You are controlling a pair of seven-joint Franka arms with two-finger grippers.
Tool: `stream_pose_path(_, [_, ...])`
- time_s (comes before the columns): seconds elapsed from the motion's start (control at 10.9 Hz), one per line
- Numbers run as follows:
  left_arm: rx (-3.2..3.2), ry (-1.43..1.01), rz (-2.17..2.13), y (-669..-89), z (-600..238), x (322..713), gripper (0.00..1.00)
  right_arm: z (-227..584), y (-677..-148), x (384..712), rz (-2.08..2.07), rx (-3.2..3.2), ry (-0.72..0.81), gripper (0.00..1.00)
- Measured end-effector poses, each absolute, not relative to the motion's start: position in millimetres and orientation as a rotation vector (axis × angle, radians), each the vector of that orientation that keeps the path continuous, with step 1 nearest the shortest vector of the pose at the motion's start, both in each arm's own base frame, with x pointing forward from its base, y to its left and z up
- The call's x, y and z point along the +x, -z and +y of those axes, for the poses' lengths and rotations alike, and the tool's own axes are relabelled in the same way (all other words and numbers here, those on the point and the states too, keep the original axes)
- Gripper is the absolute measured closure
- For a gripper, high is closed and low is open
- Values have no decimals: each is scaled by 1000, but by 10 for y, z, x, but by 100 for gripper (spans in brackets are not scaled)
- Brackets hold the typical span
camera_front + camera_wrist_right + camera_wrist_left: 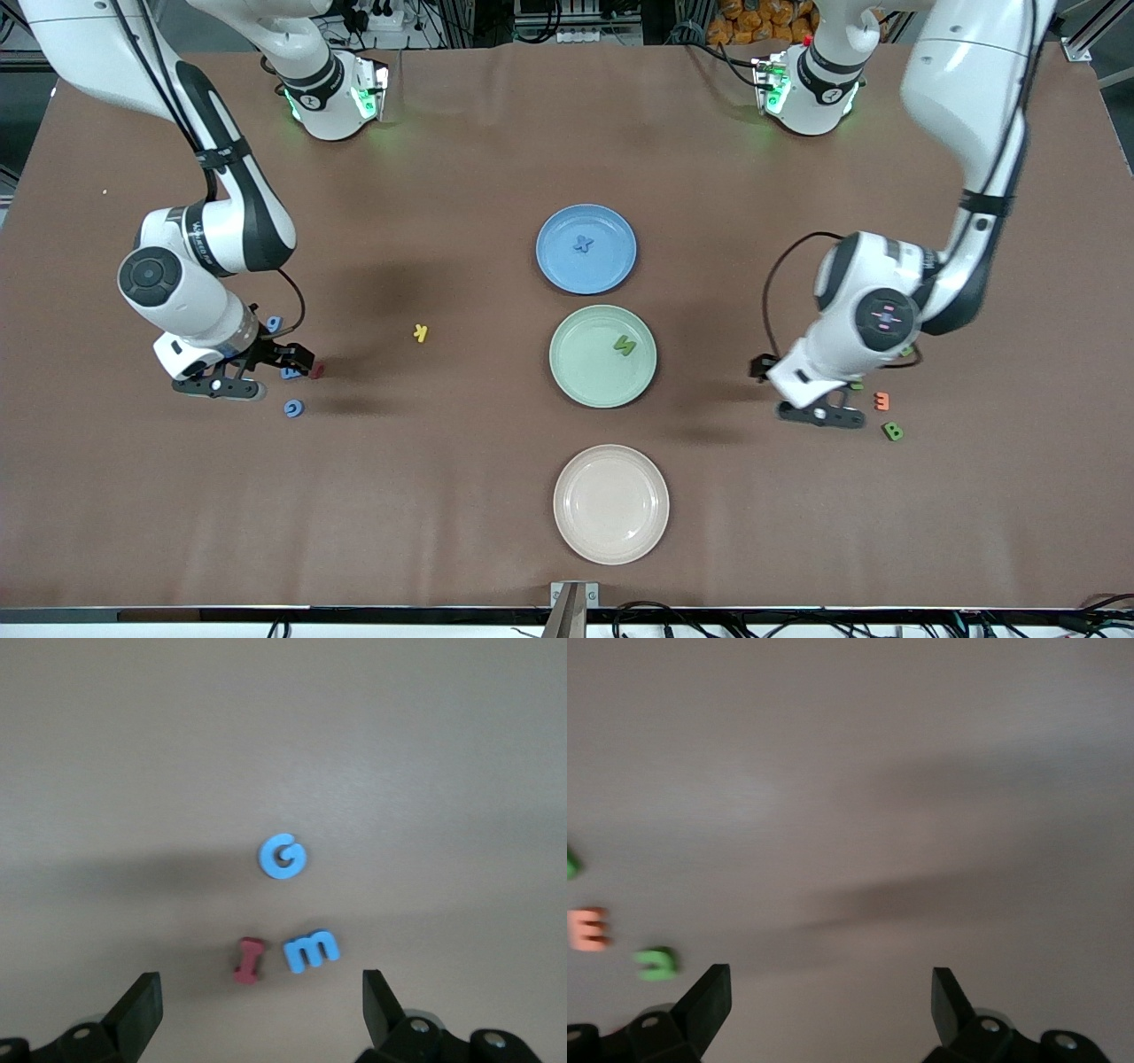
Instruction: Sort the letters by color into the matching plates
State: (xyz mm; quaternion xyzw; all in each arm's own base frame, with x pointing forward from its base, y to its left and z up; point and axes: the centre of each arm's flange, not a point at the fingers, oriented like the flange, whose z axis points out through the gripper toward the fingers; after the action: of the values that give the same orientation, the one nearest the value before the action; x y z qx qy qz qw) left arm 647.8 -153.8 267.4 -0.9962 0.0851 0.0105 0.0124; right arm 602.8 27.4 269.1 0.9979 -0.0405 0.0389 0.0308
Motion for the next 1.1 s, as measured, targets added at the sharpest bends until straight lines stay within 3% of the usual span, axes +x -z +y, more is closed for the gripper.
stream_pose_path(0.37, [-3119, -17, 266, -2434, -633, 6617, 6, -194, -2447, 5786, -75, 3083, -136, 0])
stream_pose_path(0.55, [-3132, -1, 213, -2259, -418, 6639, 22, -419, -2324, 5639, -56, 3084, -108, 0])
stream_pose_path(1.1, [-3157, 28, 86, -1836, -134, 6498, 22, -621, -1974, 5243, -52, 3100, -61, 0])
